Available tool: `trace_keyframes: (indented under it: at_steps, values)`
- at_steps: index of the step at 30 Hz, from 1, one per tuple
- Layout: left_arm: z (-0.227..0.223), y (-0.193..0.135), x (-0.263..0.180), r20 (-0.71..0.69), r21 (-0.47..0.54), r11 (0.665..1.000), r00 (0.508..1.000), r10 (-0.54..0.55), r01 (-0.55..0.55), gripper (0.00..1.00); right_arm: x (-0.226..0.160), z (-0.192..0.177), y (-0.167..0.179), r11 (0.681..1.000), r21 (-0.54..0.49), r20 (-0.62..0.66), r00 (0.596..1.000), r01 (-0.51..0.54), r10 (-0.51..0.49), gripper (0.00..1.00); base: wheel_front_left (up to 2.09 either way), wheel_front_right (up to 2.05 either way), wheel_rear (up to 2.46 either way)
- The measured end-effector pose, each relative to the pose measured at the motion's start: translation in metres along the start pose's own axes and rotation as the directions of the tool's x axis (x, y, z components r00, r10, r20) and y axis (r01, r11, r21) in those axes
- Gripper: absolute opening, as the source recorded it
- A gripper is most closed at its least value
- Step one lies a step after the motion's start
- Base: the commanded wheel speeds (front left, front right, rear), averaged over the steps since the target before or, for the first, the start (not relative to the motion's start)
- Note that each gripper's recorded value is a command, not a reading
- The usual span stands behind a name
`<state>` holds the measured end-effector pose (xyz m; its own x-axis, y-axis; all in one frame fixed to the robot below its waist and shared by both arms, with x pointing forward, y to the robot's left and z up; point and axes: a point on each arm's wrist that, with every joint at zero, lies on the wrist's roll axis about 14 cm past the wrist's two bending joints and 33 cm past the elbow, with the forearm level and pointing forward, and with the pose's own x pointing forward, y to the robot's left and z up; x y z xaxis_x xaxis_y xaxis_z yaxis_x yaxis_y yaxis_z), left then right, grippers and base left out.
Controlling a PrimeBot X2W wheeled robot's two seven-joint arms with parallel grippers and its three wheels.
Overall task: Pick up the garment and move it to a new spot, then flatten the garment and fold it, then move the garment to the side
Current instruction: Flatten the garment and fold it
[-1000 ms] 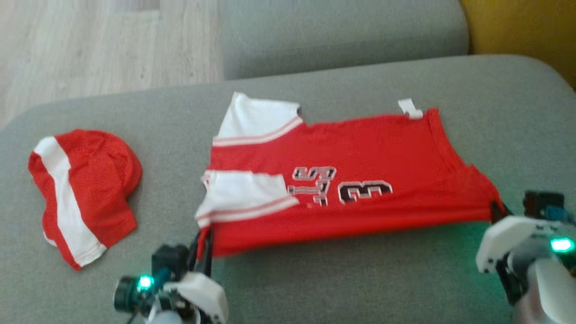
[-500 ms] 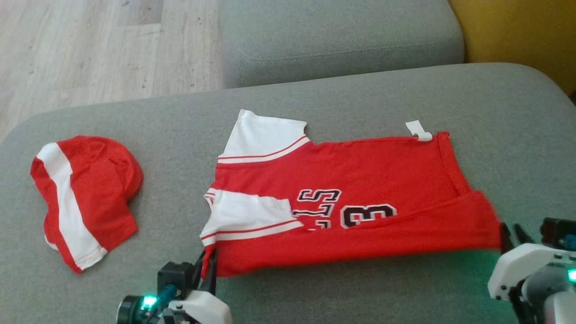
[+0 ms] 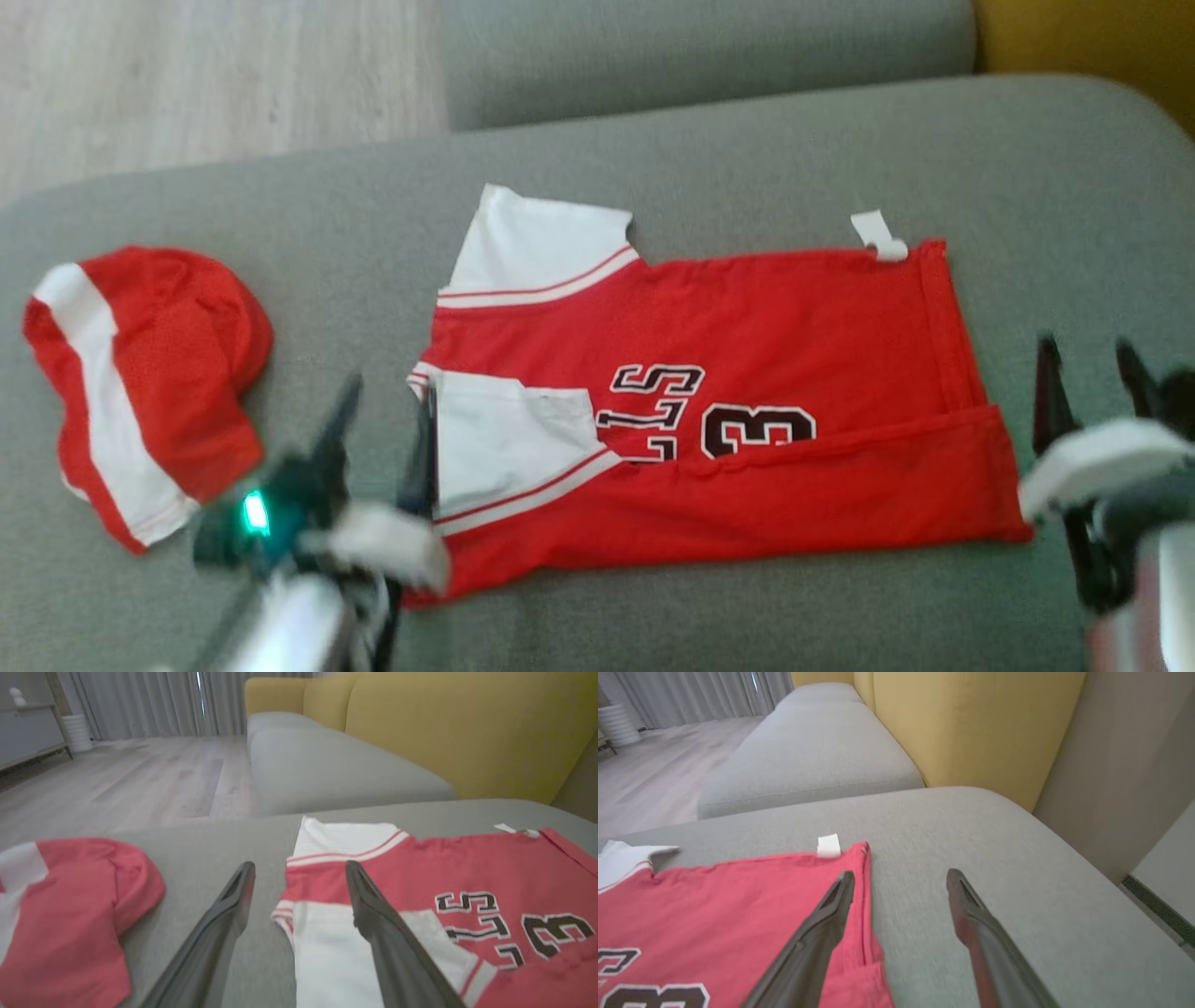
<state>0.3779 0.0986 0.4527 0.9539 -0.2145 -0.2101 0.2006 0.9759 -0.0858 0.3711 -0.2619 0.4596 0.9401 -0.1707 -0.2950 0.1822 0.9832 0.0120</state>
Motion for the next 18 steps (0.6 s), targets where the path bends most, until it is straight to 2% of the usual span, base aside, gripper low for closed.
trace_keyframes:
  at_steps: [3, 4, 7, 10, 13, 18]
  values:
    - [0.036, 0.001, 0.027, 0.087, 0.035, 0.998, 0.995, -0.052, 0.049, 1.00, 0.017, 0.020, 0.012, 1.000, -0.011, 0.052, 0.998, -0.027, 0.028, 1.00, 0.00, 0.00, 0.00]
    - [0.056, -0.001, 0.048, 0.120, 0.066, 0.993, 0.988, -0.100, 0.093, 1.00, 0.029, 0.032, 0.020, 0.999, -0.020, 0.076, 0.996, -0.044, 0.046, 1.00, 0.00, 0.00, 0.00]
    - [0.080, -0.002, 0.082, 0.114, 0.129, 0.979, 0.978, -0.172, 0.157, 1.00, 0.047, 0.044, 0.028, 0.998, -0.032, 0.097, 0.993, -0.058, 0.061, 1.00, 0.00, 0.00, 0.00]
    - [0.092, -0.002, 0.118, 0.052, 0.190, 0.957, 0.971, -0.234, 0.220, 1.00, 0.065, 0.050, 0.034, 0.997, -0.041, 0.101, 0.992, -0.072, 0.076, 1.00, 0.00, 0.00, 0.00]
    - [0.088, -0.003, 0.151, -0.076, 0.259, 0.921, 0.957, -0.281, 0.291, 1.00, 0.082, 0.057, 0.036, 0.994, -0.074, 0.104, 0.991, -0.078, 0.086, 1.00, 0.00, 0.00, 0.00]
    - [0.061, -0.015, 0.188, -0.270, 0.256, 0.885, 0.908, -0.321, 0.389, 1.00, 0.106, 0.063, 0.036, 0.991, -0.109, 0.111, 0.990, -0.077, 0.089, 1.00, 0.00, 0.00, 0.00]
